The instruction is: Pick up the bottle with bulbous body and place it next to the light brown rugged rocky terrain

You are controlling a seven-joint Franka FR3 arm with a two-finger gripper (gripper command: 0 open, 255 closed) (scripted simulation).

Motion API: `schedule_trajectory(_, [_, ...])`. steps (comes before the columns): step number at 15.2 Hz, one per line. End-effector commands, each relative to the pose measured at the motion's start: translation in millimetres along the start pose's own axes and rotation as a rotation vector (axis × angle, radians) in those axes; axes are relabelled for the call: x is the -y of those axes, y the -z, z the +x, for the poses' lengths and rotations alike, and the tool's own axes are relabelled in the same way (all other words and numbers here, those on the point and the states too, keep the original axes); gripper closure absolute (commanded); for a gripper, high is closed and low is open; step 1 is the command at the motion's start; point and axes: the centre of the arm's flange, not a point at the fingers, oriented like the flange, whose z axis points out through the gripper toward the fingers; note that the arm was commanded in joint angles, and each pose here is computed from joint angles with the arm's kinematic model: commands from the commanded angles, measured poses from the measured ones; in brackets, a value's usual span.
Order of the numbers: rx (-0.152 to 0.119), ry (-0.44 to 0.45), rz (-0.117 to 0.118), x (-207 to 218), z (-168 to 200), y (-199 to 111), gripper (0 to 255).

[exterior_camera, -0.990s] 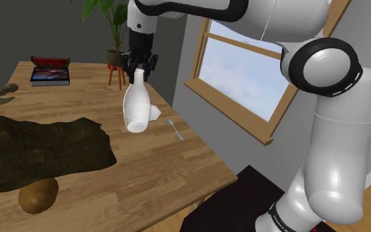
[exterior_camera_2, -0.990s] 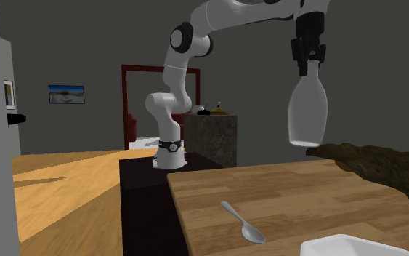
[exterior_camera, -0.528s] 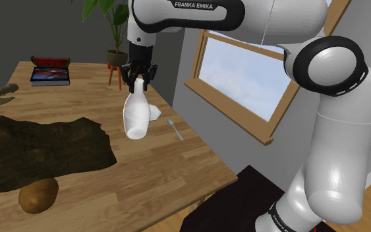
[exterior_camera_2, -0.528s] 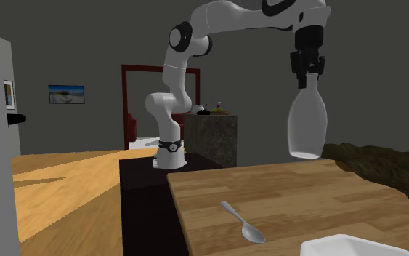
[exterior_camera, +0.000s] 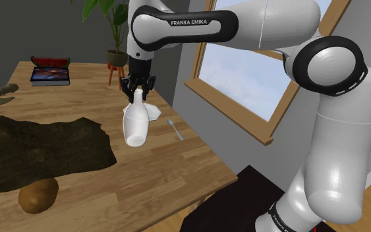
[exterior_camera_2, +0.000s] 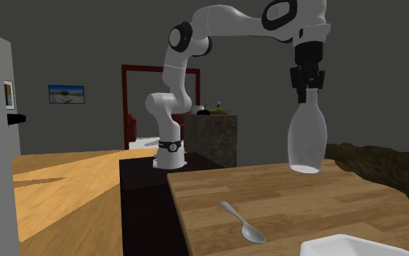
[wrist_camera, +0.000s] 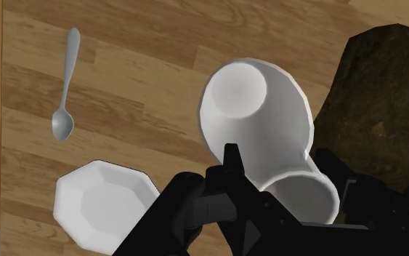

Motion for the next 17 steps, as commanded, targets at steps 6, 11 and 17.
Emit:
schedule_trajectory(6, [-0.001,0.000,0.000,0,-2,-36,255])
schedule_trajectory(11, [-0.001,0.000,0.000,0,-3,-61,255])
schedule_trajectory(17, [-0.001,0.000,0.000,0,-3,-61,255])
